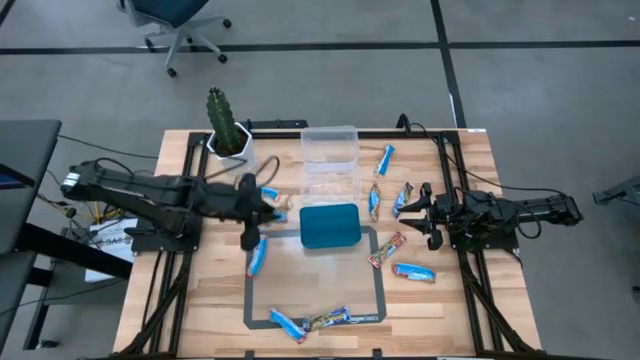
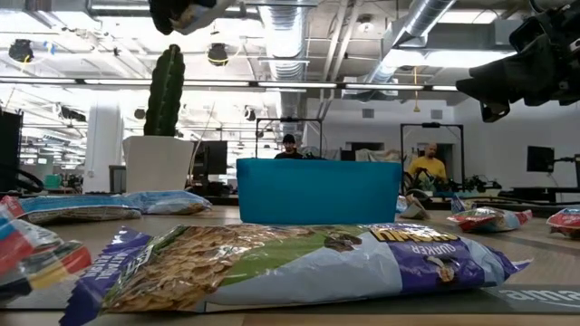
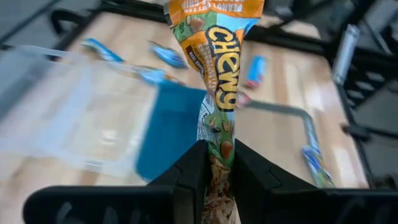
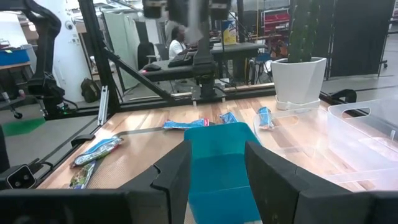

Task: Pick and place Granola Bars by type
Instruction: Put the yellow granola bar into the top transparent bin

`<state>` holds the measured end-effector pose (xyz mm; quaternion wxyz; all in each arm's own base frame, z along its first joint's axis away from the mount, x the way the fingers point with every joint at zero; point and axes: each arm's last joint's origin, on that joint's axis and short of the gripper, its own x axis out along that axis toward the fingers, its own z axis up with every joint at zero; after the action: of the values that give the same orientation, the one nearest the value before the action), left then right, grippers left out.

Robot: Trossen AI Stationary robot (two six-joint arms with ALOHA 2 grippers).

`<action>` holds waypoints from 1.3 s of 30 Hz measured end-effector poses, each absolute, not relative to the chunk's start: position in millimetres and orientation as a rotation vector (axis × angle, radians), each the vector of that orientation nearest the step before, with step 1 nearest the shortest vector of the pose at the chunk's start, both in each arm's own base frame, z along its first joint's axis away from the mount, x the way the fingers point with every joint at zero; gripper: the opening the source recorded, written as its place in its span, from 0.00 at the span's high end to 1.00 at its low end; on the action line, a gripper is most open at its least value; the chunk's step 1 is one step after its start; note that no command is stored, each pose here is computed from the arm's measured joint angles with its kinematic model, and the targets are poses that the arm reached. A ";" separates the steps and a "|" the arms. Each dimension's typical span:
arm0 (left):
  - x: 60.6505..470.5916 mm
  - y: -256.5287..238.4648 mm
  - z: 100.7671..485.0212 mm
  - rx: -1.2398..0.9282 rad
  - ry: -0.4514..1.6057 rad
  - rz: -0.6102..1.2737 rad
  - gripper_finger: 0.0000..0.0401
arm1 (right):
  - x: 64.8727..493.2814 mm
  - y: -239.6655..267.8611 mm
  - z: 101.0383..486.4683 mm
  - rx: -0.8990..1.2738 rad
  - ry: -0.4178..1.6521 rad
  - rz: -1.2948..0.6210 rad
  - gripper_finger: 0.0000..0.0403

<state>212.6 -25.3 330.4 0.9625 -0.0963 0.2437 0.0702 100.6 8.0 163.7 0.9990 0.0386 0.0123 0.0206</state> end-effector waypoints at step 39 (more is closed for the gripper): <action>375.0 214.2 283.1 -0.135 0.841 0.571 0.86 | 100.6 8.0 163.7 0.077 0.024 0.041 0.64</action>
<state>375.0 214.2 283.1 0.8714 -0.0644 0.4023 0.2732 100.6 8.0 163.7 0.9990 0.0387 0.0120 0.0207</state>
